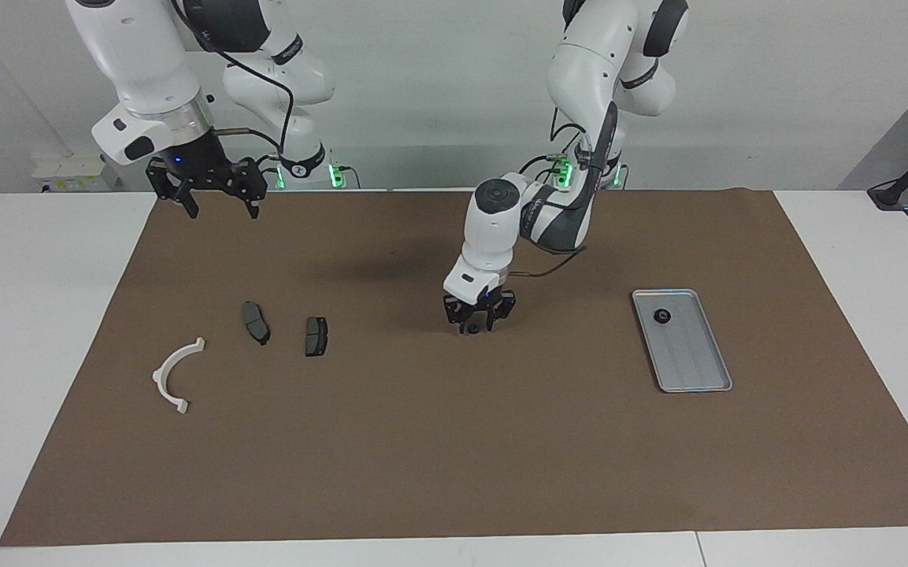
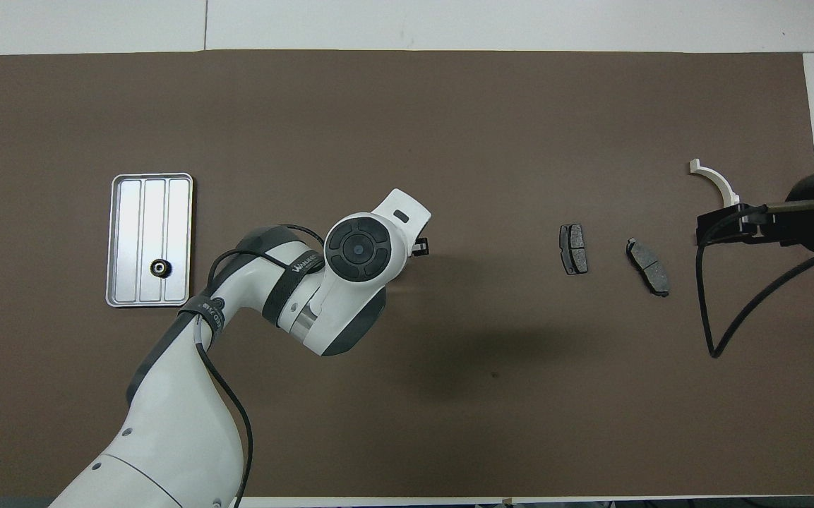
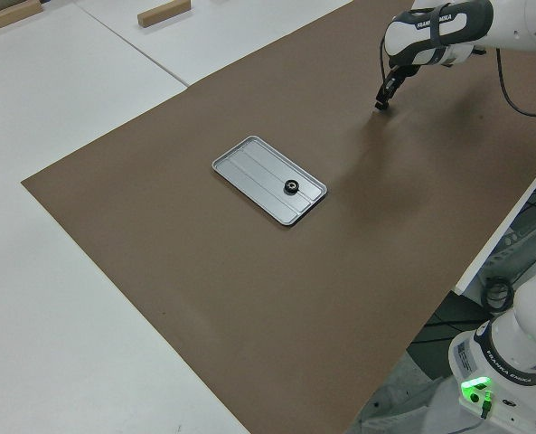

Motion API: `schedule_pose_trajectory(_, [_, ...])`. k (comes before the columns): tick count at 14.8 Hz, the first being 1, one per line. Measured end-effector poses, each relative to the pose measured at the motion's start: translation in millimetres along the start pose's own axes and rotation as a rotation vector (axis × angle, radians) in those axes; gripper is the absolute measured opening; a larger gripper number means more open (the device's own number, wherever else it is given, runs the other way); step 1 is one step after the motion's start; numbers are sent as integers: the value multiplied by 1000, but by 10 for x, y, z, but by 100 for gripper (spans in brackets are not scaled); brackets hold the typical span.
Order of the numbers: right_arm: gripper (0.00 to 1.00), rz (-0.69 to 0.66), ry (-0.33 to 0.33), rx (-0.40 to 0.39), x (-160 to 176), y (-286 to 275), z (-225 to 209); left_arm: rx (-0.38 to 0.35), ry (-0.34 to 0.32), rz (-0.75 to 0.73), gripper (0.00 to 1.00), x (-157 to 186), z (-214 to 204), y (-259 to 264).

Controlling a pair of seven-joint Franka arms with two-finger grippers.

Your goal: Pick bearing gear from pile to tray

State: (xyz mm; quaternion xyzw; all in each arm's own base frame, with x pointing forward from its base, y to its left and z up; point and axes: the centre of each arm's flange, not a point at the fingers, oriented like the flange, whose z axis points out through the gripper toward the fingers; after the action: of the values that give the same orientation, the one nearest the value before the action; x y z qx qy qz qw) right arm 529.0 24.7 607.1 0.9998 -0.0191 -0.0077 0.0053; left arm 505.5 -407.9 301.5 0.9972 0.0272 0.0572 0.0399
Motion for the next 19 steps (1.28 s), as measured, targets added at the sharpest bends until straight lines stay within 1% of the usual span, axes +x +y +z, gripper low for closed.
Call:
schedule_pose_trajectory(1, [100, 5, 0, 0, 2, 27, 0, -1, 0, -1, 58, -4, 15, -3])
schedule_pose_trajectory(2, [100, 10, 0, 0, 4, 50, 0, -1, 0, -1, 51, -6, 28, -5])
schedule_pose_trajectory(6, [100, 1, 0, -3, 0, -1, 0, 0, -1, -14, 50, -9, 45, -6])
schedule_pose_trajectory(7, [100, -1, 0, -3, -1, -15, 0, 0, -1, -17, 41, -9, 45, -6])
schedule_pose_trajectory(8, [100, -2, 0, -3, -2, -20, 0, 0, -1, -23, 41, -9, 45, -6])
schedule_pose_trajectory(9, [100, -2, 0, -3, -2, -20, 0, 0, -1, -28, 37, -9, 45, -6])
schedule_pose_trajectory(10, [100, -2, 0, -3, -2, -20, 0, 0, 0, -30, 26, -8, 43, -6])
schedule_pose_trajectory(11, [100, -2, 0, -3, -2, -20, 0, 0, 0, -32, 24, -8, 42, -6])
schedule_pose_trajectory(16, [100, -2, 0, -3, -2, -18, 0, 1, 0, -39, 24, 15, 42, -31])
schedule_pose_trajectory(19, [100, -3, 0, -3, -2, -23, -1, 29, -15, -41, 24, 128, 21, -151])
